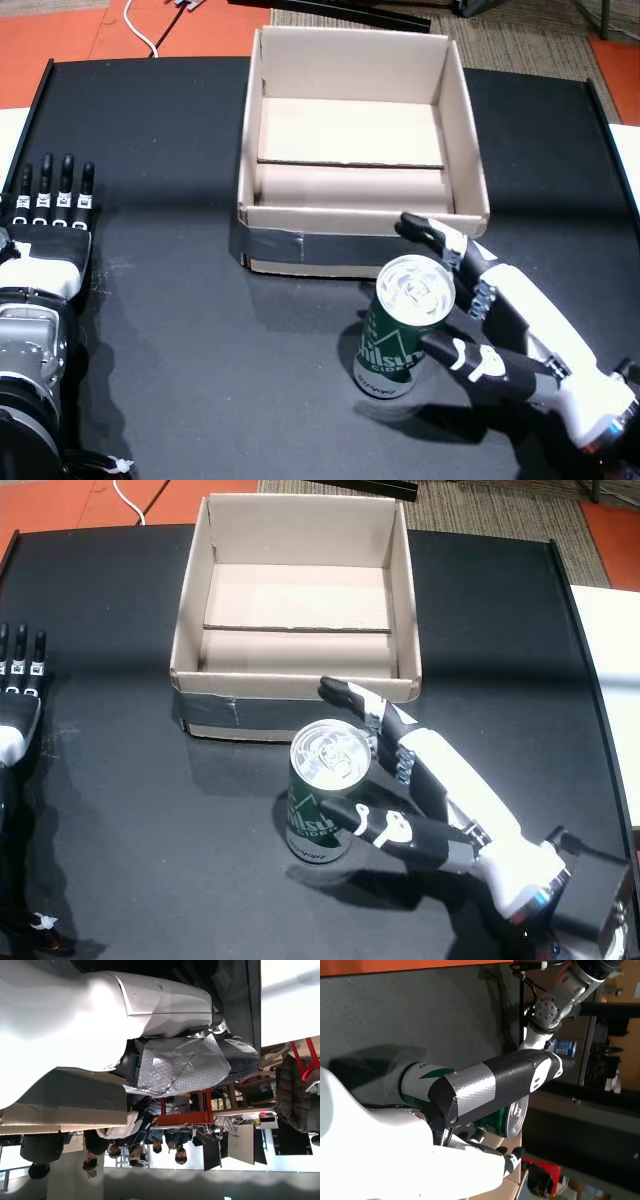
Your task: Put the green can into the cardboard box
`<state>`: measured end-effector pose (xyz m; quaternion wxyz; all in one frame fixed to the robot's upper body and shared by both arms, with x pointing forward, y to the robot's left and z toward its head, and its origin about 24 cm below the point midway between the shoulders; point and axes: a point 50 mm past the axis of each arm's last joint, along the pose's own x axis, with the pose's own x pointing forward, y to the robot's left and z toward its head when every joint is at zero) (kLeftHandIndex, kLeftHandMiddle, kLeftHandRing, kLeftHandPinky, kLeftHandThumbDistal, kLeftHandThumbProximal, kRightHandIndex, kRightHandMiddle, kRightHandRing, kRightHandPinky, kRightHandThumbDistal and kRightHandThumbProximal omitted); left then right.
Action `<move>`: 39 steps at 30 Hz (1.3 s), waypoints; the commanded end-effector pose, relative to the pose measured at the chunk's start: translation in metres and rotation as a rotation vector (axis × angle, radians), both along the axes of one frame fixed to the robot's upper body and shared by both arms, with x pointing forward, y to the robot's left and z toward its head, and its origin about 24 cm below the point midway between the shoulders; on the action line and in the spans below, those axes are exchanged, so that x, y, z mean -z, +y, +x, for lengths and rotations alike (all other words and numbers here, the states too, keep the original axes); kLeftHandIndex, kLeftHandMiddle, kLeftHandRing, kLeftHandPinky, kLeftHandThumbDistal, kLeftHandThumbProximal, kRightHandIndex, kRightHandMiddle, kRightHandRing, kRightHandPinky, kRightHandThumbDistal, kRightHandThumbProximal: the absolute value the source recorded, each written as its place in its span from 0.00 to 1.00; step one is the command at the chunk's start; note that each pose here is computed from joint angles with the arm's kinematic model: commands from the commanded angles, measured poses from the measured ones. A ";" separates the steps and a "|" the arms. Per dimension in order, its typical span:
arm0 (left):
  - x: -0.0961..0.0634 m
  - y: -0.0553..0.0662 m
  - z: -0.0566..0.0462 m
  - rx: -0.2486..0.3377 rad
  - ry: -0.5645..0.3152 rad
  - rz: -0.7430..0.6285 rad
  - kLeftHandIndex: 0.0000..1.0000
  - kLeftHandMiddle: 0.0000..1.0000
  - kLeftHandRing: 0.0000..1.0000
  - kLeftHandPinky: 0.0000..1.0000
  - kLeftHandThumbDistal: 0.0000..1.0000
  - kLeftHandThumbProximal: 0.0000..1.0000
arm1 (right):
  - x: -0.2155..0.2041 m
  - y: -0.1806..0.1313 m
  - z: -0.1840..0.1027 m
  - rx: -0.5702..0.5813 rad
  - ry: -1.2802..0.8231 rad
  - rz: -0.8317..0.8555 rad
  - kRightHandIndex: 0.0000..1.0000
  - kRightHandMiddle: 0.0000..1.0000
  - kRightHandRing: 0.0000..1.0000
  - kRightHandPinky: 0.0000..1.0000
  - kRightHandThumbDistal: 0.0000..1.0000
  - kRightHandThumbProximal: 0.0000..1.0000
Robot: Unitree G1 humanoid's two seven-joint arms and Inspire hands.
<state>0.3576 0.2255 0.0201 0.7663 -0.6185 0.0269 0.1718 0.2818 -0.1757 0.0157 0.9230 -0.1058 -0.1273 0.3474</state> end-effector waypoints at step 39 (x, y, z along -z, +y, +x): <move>0.001 0.004 -0.001 -0.013 0.009 -0.011 0.70 0.73 0.83 0.92 0.00 1.00 | -0.003 0.020 0.025 0.126 -0.059 -0.216 0.00 0.00 0.03 0.27 0.00 0.14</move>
